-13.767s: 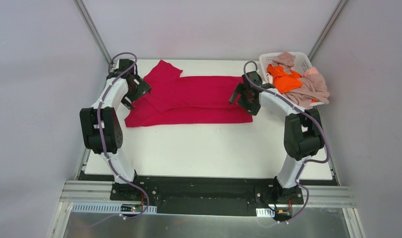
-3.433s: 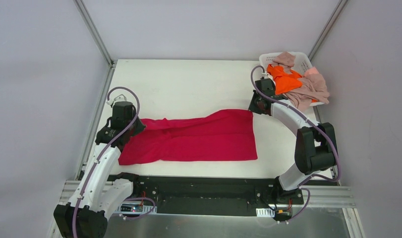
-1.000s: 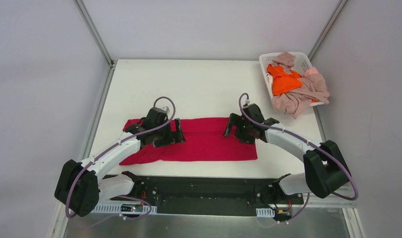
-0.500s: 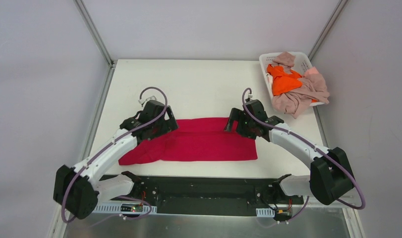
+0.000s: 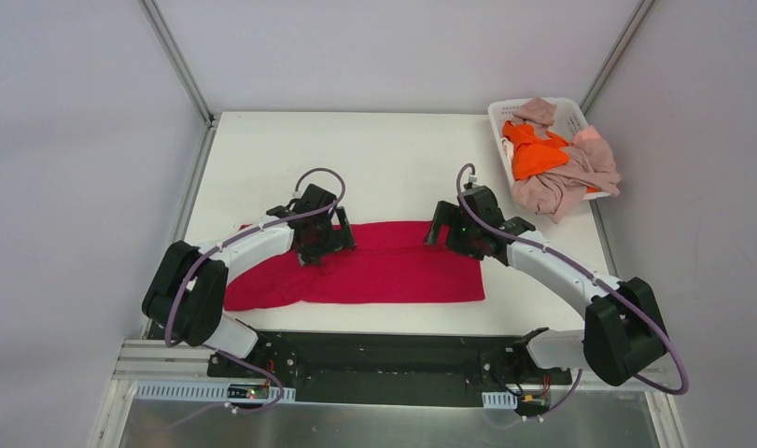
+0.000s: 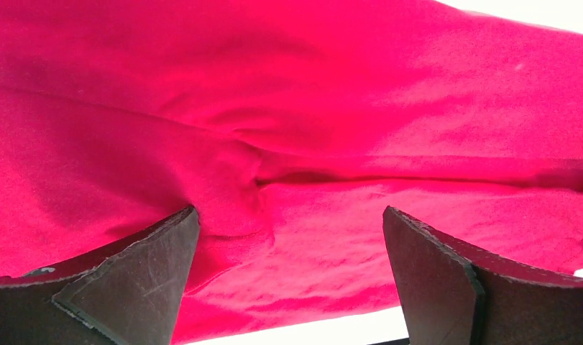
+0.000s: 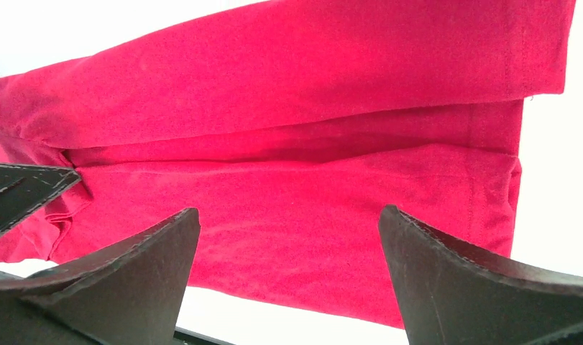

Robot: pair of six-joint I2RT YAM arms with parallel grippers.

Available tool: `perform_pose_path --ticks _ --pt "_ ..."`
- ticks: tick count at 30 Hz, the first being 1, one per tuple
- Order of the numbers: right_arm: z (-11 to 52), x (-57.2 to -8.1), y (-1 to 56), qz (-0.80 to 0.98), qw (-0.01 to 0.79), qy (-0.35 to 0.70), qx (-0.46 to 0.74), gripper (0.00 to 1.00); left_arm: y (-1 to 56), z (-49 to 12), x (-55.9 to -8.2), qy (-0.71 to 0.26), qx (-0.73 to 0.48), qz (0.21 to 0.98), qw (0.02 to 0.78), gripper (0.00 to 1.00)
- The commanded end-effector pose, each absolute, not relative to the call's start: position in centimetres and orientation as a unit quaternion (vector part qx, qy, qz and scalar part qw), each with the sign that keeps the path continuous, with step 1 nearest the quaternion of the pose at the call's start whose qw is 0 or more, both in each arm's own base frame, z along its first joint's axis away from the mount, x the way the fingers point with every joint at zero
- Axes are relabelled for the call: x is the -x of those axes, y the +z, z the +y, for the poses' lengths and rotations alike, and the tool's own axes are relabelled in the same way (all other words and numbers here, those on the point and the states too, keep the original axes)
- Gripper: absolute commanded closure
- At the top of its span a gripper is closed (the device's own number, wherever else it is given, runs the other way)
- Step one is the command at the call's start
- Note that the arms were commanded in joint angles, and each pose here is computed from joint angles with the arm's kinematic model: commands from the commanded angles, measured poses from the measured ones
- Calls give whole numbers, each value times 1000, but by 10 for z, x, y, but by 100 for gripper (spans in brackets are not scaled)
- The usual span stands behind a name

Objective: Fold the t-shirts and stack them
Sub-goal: Fold the other side of the tshirt into a rectangle

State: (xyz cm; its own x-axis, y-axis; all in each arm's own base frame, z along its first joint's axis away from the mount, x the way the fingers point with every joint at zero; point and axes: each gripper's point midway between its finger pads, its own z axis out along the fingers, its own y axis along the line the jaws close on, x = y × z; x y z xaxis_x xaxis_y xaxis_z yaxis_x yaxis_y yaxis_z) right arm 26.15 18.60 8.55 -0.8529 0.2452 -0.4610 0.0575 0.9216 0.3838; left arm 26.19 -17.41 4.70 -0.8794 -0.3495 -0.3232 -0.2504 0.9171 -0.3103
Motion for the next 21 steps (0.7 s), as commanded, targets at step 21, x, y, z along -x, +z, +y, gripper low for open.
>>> perform_pose_path --ticks 21 --pt "204 -328 77 949 263 156 -71 1 69 -78 -243 -106 325 893 292 1"
